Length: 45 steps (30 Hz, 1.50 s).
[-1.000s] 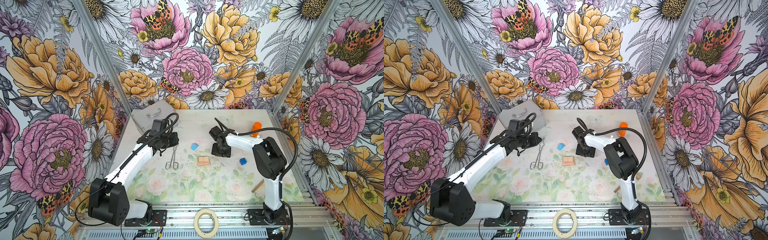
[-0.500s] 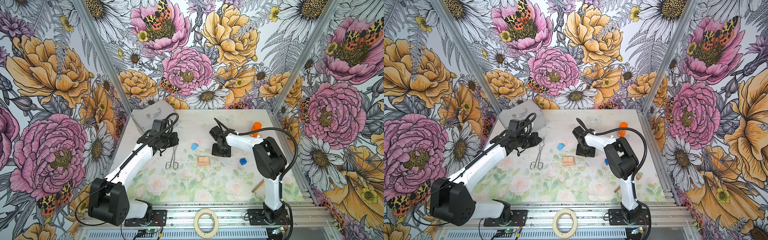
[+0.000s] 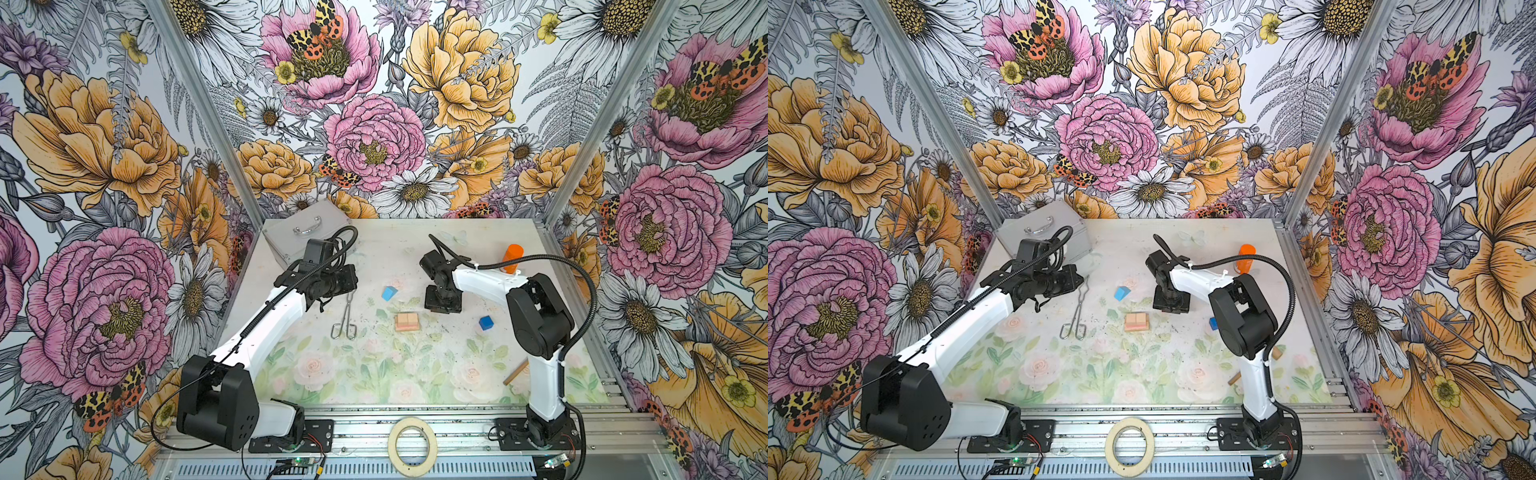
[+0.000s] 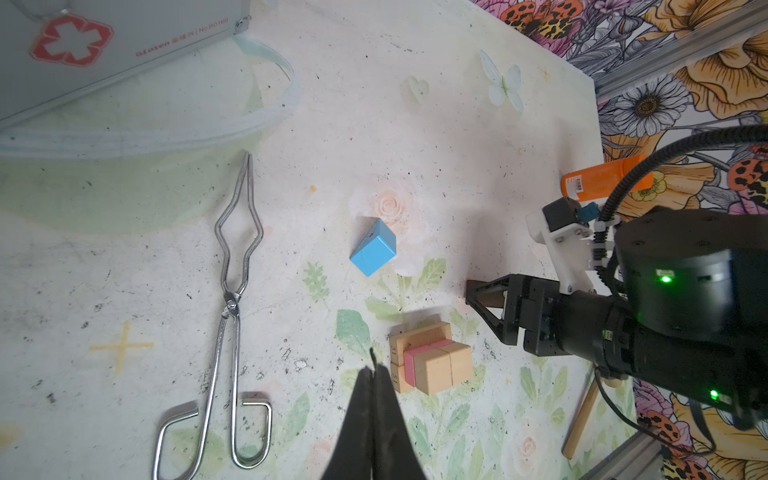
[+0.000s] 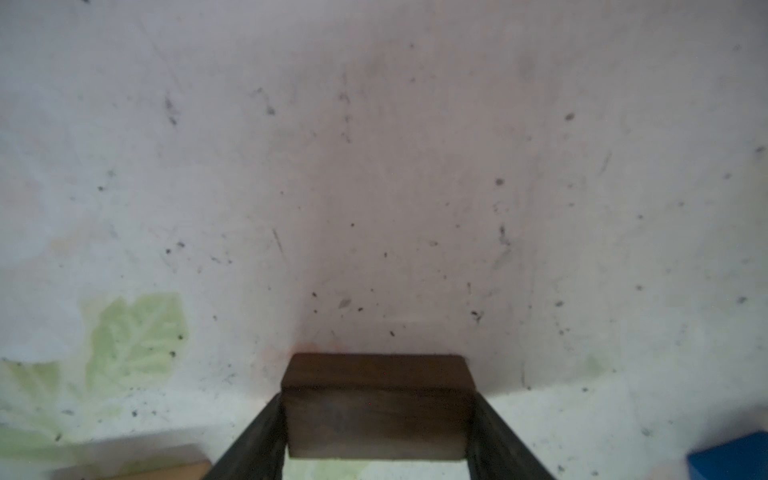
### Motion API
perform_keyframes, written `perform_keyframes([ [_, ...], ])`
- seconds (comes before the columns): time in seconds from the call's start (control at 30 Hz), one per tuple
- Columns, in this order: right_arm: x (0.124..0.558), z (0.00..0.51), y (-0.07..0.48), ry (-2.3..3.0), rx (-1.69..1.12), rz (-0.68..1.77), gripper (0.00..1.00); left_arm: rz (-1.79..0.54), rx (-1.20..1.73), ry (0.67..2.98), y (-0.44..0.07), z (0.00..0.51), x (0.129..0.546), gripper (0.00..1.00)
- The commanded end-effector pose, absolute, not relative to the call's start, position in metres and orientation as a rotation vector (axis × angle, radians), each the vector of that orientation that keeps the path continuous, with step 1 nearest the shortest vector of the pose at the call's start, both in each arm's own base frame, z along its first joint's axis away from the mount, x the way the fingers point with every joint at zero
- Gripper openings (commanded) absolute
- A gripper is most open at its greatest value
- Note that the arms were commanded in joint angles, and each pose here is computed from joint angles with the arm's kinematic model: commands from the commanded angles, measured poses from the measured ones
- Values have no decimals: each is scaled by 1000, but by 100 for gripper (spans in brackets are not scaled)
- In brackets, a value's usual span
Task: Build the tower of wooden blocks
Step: 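Close the right gripper on the dark brown block, then lift the dark brown block and carry it over the stack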
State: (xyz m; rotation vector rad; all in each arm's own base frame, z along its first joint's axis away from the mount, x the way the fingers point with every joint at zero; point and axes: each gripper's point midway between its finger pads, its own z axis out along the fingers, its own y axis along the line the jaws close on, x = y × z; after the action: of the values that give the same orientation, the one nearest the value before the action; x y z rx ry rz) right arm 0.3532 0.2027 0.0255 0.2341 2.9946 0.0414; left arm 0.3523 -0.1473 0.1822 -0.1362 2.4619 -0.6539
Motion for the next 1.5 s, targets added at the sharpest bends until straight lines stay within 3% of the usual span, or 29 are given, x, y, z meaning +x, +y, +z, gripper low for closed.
perform_keyframes([
  [0.0,360,33,204,2980,221,52,65,-641,-98,2467,-149,176,352,0],
  [0.93,357,20,204,3030,228,23,67,-637,-95,2469,-149,175,352,0],
  [1.1,356,21,204,3030,229,19,60,-634,-98,2469,-148,175,352,0],
  [1.27,356,31,204,3024,215,30,42,-637,-97,2470,-148,175,352,0],
  [1.47,356,54,205,3008,183,49,36,-633,-100,2466,-148,176,352,0],
])
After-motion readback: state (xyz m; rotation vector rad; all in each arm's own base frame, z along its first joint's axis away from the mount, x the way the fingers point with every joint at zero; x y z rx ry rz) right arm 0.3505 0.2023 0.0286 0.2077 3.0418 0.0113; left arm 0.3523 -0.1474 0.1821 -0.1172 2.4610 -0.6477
